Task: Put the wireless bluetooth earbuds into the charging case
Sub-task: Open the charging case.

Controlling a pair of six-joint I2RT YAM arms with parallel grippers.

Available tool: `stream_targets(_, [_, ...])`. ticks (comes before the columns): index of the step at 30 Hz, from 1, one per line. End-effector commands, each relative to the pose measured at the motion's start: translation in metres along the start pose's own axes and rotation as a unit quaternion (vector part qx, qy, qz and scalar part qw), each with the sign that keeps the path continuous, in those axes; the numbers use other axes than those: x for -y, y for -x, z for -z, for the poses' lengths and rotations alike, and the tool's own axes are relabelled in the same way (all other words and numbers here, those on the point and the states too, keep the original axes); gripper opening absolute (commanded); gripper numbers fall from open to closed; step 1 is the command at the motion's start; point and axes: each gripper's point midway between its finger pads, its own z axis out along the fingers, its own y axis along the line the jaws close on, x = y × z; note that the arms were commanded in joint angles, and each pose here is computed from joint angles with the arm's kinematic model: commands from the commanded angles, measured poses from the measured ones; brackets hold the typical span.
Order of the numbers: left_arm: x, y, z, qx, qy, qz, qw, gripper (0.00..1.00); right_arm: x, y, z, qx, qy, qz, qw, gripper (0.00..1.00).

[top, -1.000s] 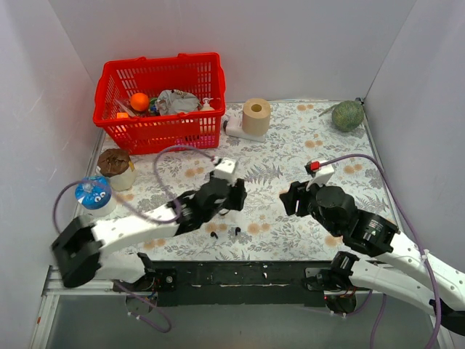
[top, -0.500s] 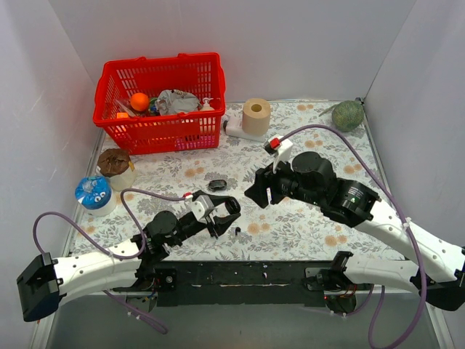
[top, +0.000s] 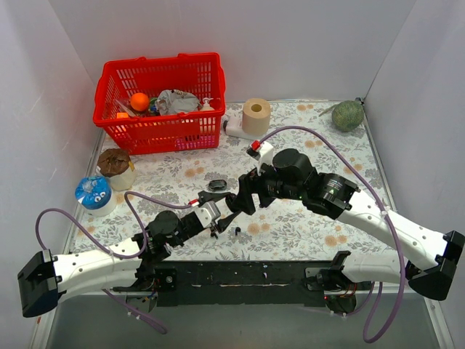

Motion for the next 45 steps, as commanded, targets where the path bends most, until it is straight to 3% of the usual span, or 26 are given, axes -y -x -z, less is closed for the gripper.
stream_targets(1, [-0.007,0.021,-0.004,0.019,0.016,-0.020,0.999,0.00,-0.014,0.018,-0.001,0.028,0.026,-0.005,0.999,0.85])
stream_targets(25, [-0.007,0.037,0.002,0.037,0.022,-0.016,0.999,0.00,0.021,-0.009,-0.014,-0.014,-0.048,-0.043,0.998,0.82])
stream_targets(41, [-0.011,0.039,0.005,0.040,0.032,-0.017,0.999,0.00,0.039,-0.009,-0.004,0.003,-0.078,-0.053,0.996,0.81])
stream_targets(45, [-0.012,0.037,0.005,0.037,0.034,-0.017,0.999,0.00,0.030,0.004,0.001,0.040,-0.054,-0.053,0.996,0.80])
